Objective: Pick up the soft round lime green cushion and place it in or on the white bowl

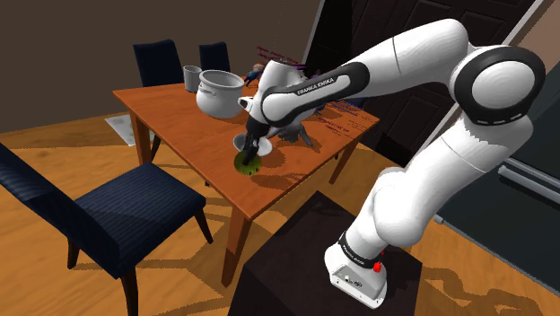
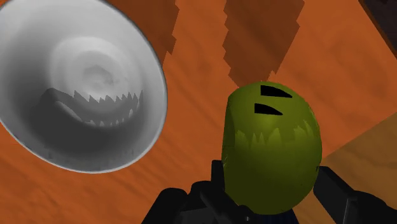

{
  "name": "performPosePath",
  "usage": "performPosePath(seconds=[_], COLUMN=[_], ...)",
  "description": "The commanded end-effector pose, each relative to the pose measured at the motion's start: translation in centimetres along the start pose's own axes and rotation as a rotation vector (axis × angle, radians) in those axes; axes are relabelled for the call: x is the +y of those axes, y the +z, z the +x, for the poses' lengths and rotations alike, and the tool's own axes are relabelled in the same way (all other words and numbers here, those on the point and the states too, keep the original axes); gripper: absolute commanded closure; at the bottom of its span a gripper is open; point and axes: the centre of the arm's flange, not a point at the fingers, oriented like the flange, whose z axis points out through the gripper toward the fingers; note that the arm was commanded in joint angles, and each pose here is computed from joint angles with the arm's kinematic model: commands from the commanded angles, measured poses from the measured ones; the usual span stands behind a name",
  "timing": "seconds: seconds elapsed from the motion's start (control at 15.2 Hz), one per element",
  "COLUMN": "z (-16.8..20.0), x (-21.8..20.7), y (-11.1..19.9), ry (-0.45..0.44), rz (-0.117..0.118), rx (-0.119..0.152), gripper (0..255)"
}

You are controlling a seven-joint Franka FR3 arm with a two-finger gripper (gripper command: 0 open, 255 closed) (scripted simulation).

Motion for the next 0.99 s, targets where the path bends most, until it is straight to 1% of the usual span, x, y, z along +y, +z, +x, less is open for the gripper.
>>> performPosePath(seconds=[0.0, 0.92], z=[0.1, 1.2], x=[0.1, 0.0], y=[-1.0, -8.3], ry=[0.000, 0.000], rz=[0.000, 0.000], rx=[0.000, 0.000], gripper=[255, 255])
